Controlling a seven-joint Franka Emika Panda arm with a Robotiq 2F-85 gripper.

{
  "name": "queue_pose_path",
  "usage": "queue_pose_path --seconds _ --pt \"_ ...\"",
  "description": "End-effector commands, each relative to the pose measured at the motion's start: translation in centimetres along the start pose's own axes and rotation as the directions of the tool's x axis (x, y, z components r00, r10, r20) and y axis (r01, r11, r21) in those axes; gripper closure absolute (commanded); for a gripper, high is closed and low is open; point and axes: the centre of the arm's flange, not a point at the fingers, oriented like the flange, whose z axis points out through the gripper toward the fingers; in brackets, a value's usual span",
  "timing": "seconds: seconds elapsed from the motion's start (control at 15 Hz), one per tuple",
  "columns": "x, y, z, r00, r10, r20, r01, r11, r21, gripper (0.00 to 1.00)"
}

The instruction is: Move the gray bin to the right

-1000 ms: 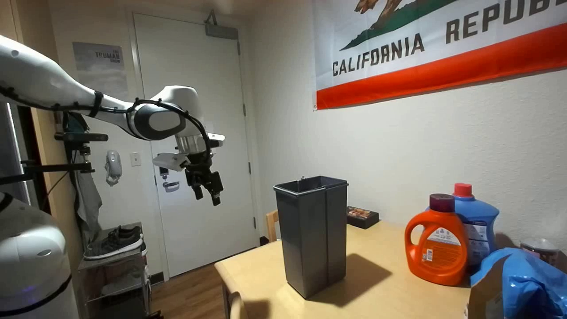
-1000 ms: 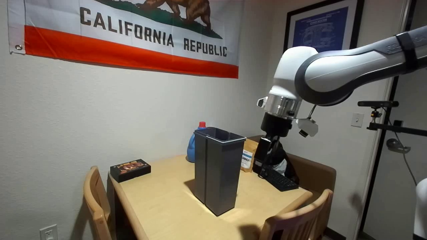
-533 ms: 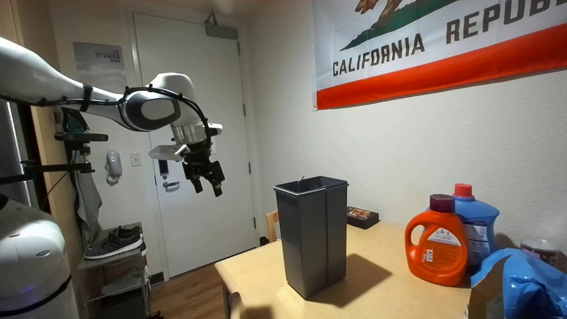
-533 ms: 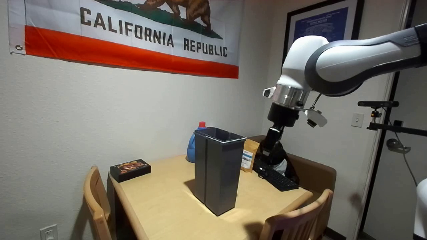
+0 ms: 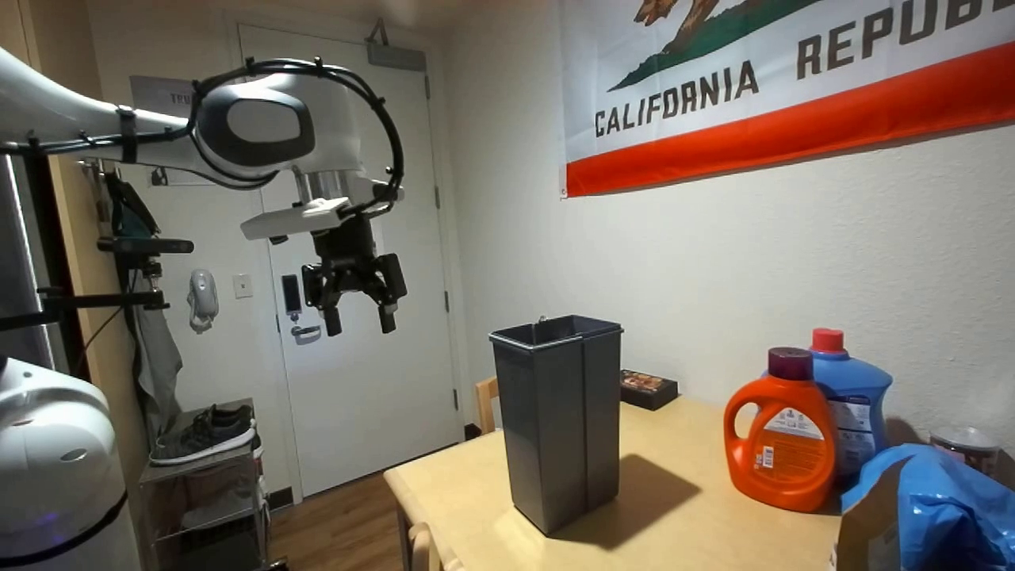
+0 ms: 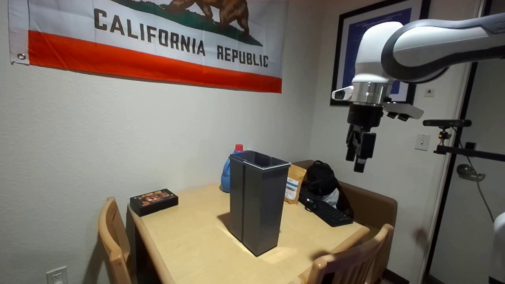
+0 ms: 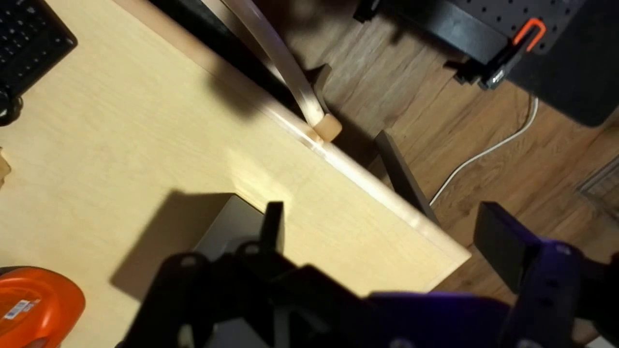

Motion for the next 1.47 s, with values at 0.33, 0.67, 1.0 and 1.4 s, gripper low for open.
queue_pose_path --seconds 0.33,0.67,1.0,1.4 --pt "-0.4 0.1 0.5 0.989 -0.147 0.013 0.147 0.989 0.023 0.0" --pt "-0.5 0.5 1.4 0.908 -0.415 0.05 0.411 0.908 0.08 0.0" --pt "-0.1 1.9 1.0 0.775 -0.626 0.087 0.608 0.776 0.168 0.0" --pt "-0.3 1.6 1.7 0.756 -0.639 0.143 0.622 0.768 0.152 0.0"
